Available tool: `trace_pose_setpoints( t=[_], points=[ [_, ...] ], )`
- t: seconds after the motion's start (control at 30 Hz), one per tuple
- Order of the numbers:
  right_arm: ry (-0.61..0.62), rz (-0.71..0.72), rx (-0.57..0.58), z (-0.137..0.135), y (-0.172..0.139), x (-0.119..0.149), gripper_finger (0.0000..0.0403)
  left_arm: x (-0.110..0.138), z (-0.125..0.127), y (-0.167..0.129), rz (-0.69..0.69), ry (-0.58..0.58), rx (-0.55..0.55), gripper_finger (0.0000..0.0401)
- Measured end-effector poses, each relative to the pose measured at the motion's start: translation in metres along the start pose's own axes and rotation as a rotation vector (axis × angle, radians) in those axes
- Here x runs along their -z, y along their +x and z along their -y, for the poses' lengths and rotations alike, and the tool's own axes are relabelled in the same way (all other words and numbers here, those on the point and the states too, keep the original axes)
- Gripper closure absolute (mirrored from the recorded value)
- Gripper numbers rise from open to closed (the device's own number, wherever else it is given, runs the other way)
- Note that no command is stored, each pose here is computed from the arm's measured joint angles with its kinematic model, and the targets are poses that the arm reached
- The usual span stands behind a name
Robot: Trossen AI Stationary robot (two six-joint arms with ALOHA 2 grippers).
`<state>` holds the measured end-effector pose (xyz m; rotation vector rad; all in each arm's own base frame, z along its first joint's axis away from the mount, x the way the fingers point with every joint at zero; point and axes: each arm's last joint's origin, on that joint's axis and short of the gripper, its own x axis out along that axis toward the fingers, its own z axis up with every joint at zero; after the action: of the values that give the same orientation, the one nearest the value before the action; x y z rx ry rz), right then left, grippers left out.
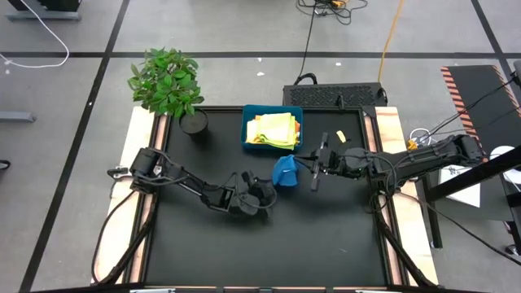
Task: Fold microfiber towels
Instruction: Fold the blue microfiber towel
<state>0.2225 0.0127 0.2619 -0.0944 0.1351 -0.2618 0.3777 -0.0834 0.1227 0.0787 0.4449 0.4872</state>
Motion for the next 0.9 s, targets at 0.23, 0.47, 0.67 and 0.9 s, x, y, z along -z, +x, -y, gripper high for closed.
trace_pose_setpoints(
  t=[0.23,0.47,0.67,0.9],
  points=[
    [0.0,0.0,0.0,0.0,0.0,0.0,0.04,0.002,-0.006,0.004,-0.02,0.003,-0.032,0.0192],
    [0.003,0.008,-0.004,0.0,0.0,-0.001,0.04,0.0,-0.013,0.011,-0.026,-0.017,-0.026,0.0208],
    [0.013,0.035,-0.003,0.0,0.0,-0.004,0.04,-0.002,-0.014,0.013,-0.028,-0.026,0.054,0.0232],
    [0.013,0.035,-0.003,0.0,0.0,-0.004,0.04,-0.001,-0.015,0.013,-0.031,-0.033,0.036,0.0259]
  ],
)
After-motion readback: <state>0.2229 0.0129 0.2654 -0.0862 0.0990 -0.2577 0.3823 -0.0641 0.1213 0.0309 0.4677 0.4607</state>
